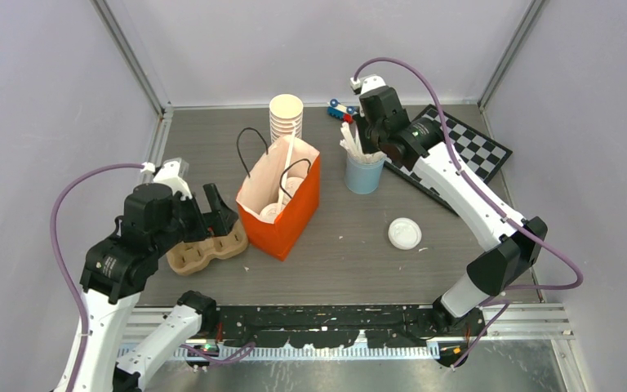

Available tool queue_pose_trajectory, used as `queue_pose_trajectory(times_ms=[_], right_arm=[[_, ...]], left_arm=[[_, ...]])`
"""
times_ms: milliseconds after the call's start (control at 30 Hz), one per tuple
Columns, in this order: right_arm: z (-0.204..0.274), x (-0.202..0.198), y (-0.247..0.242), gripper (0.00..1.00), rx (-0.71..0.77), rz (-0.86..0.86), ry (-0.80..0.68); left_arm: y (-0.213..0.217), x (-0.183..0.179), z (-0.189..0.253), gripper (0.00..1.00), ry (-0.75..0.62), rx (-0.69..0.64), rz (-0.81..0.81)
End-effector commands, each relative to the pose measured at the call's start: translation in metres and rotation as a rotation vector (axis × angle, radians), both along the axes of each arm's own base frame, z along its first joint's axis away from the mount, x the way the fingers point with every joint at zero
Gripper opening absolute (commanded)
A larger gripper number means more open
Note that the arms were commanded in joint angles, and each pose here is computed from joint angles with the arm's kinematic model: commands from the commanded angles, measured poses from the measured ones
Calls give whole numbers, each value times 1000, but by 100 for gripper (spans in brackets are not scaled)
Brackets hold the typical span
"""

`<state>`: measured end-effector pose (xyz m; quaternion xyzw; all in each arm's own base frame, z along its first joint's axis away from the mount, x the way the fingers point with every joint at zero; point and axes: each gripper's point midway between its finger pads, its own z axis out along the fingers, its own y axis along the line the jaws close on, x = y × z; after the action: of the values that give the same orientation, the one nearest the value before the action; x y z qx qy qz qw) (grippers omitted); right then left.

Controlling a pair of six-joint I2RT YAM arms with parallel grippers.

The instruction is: Pack the takeout coffee

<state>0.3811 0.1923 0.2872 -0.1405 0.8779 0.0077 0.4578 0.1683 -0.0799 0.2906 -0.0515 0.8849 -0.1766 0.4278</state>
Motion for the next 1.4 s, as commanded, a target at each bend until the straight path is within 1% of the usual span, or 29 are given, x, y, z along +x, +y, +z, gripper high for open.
queue_pose_trajectory(times_ms=[0, 133, 433, 500, 600, 767, 933, 1067, 1133, 1233, 1300, 1367], right_arm=[[25, 0, -6, 0, 16, -20, -58], [52, -4, -15, 0, 6, -37, -87], [118, -25, -30, 0, 58, -30, -187], [134, -32, -34, 0, 67, -11, -227], [165, -40, -47, 0, 88, -36, -307], [218, -58, -43, 0, 222, 17, -421], [261, -77, -13, 0, 438, 169, -494], [271, -95, 26, 0, 584, 364, -458], [268, -100, 39, 0, 645, 413, -419], [257, -104, 59, 0, 718, 465, -312], [242, -106, 70, 0, 730, 486, -227], [220, -105, 75, 0, 703, 492, -139]], left_arm=[[3, 2, 14, 100, -52, 0, 3], [3, 1, 16, 100, -60, 0, 6], [5, 1, 15, 100, -58, 4, 10], [4, 2, 14, 100, -56, 4, 7], [3, 3, 12, 100, -50, 12, 1], [3, 5, 11, 100, -48, 16, 1], [2, 4, 4, 100, -25, 22, -2], [3, 2, 9, 100, -50, 21, -8], [4, 1, 12, 100, -61, 29, -15], [7, 0, 15, 100, -60, 51, -23], [8, 0, 17, 100, -59, 59, -25], [8, -1, 20, 100, -69, 60, -25]])
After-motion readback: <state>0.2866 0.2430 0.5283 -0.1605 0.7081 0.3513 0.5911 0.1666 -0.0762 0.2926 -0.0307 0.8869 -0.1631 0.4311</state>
